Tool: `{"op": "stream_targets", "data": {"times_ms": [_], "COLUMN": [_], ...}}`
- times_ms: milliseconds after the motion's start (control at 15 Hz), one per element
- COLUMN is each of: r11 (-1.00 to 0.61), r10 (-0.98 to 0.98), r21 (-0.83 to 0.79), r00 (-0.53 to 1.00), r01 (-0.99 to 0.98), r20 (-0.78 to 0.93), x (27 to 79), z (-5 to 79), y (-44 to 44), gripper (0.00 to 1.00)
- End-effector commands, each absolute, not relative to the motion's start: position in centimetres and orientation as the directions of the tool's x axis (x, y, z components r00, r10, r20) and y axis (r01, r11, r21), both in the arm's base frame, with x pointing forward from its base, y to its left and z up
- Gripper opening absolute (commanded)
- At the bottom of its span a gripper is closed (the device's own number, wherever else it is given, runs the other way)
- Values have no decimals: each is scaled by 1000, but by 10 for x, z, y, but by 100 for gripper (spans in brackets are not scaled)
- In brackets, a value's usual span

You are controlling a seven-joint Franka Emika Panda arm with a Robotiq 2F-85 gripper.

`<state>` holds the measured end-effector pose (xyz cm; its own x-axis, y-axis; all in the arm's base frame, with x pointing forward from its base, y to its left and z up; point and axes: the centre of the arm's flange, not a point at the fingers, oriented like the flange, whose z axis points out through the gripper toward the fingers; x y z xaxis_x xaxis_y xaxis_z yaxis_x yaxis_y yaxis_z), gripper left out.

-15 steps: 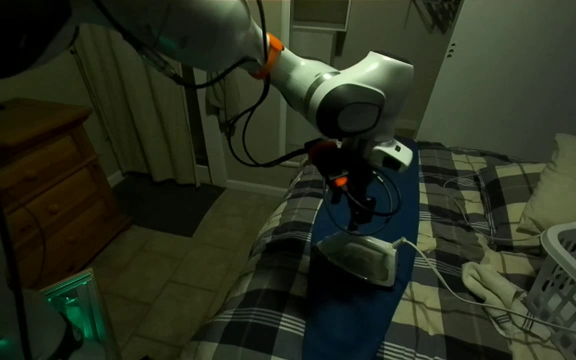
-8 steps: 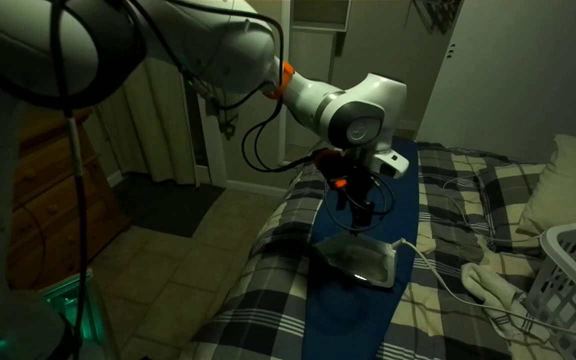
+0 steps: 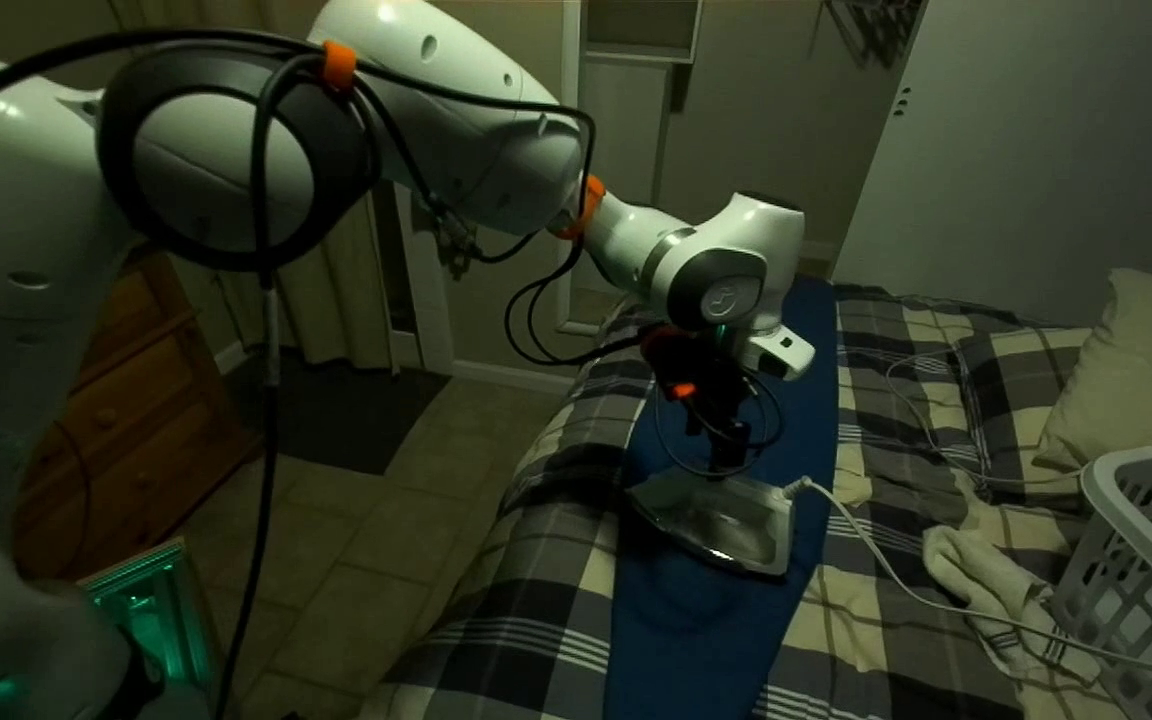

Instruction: Turn the pressing iron

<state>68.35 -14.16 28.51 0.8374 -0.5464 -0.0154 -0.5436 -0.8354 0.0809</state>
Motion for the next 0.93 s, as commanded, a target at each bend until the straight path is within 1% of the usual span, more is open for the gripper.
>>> {"op": "stream_targets", "data": {"times_ms": [0, 200, 267, 333, 467, 600, 733, 800, 867], "r11": [-806, -785, -780, -773, -779, -800, -823, -838, -853], "r10": [-585, -611, -617, -625, -616, -582, -536, -505, -465], "r21": [102, 114, 114, 119, 125, 139, 164, 176, 200], "r00": [811, 792, 787, 780, 787, 811, 839, 856, 876], "r01": [-583, -609, -615, -623, -614, -583, -544, -517, -482], "r20": [12, 19, 17, 21, 30, 51, 92, 110, 128], "x": [704, 706, 706, 705, 705, 704, 706, 706, 707], "z": [266, 255, 252, 250, 249, 252, 256, 259, 261], "y": [-145, -149, -150, -152, -153, -154, -154, -154, -153], "gripper": [100, 100, 98, 78, 69, 53, 41, 33, 27]}}
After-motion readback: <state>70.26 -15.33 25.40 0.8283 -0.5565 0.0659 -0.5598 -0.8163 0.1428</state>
